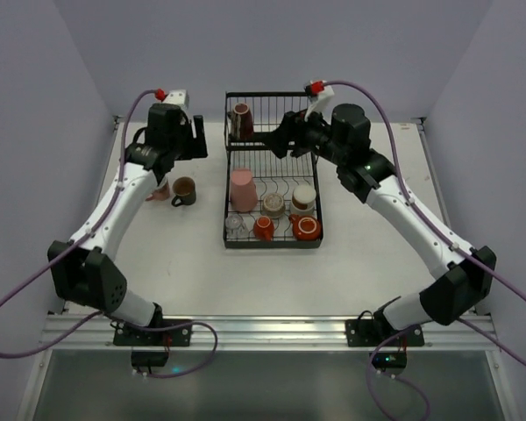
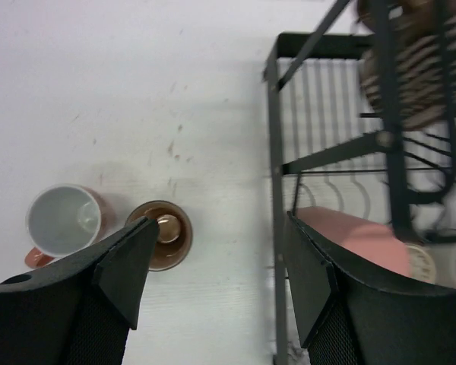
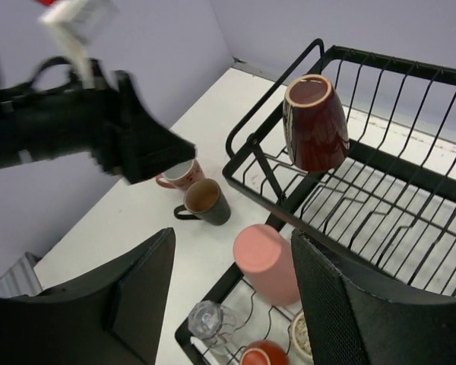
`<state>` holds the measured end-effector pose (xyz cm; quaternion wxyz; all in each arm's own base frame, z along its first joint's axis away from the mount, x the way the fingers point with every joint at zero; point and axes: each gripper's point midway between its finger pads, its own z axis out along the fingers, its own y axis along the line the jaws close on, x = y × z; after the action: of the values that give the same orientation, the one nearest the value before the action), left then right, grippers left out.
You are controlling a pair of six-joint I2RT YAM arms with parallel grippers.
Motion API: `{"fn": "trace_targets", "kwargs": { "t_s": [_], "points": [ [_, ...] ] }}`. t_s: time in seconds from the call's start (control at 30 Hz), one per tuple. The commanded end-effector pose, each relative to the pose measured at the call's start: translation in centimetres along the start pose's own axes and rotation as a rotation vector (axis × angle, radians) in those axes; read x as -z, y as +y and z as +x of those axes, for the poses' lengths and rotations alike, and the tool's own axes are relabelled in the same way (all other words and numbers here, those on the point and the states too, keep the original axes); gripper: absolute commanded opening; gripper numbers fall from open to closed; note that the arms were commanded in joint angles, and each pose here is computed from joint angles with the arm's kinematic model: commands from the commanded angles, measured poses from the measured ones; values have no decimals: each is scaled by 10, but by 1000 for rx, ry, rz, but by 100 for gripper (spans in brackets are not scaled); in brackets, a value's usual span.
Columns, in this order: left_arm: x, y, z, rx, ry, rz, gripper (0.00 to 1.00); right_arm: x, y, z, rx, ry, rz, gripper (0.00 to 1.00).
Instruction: Unload the cups from the dish rack
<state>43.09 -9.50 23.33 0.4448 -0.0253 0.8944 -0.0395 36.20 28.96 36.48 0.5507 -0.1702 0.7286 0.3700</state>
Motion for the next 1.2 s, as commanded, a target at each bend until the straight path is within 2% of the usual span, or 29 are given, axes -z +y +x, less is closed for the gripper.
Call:
{"fn": "trace_targets", "kwargs": {
  "t_s": [0.0,0.07,0.13,0.17,0.2,0.23,0.27,0.33,0.37,0.5,0.63,0.8,1.0,1.17],
  "points": [
    [46,-35,-36,56,-183,235,74,-15,-5,-12,83,12,16,65],
    [78,-45,-44,79,-294,332,74,-33,-13,-13,102,28,30,64],
    [101,-54,-45,79,-350,422,74,-44,-14,-24,128,17,32,66],
    [128,-55,-54,92,-427,459,74,-58,-24,-13,123,47,46,68],
    [128,-56,-40,93,-414,482,74,-65,-26,-12,126,52,52,70],
    [139,-58,-41,99,-451,511,75,-70,-25,-22,138,37,51,72],
    [159,-57,-41,96,-495,534,75,-83,-34,-10,134,68,60,73],
    [162,-57,-22,88,-490,564,76,-94,-34,-17,151,60,56,74],
    [177,-55,-20,82,-525,575,76,-100,-36,-14,153,70,57,76],
    [181,-40,1,56,-535,520,77,-131,-52,11,178,135,70,80],
    [181,-34,10,54,-555,501,78,-149,-62,12,197,136,94,82],
    [170,-39,18,45,-520,522,78,-164,-73,16,207,126,115,83],
    [164,-42,22,41,-498,537,78,-179,-79,19,204,78,123,79],
    [162,-46,22,51,-486,558,78,-188,-77,20,205,57,104,71]
  ]
}}
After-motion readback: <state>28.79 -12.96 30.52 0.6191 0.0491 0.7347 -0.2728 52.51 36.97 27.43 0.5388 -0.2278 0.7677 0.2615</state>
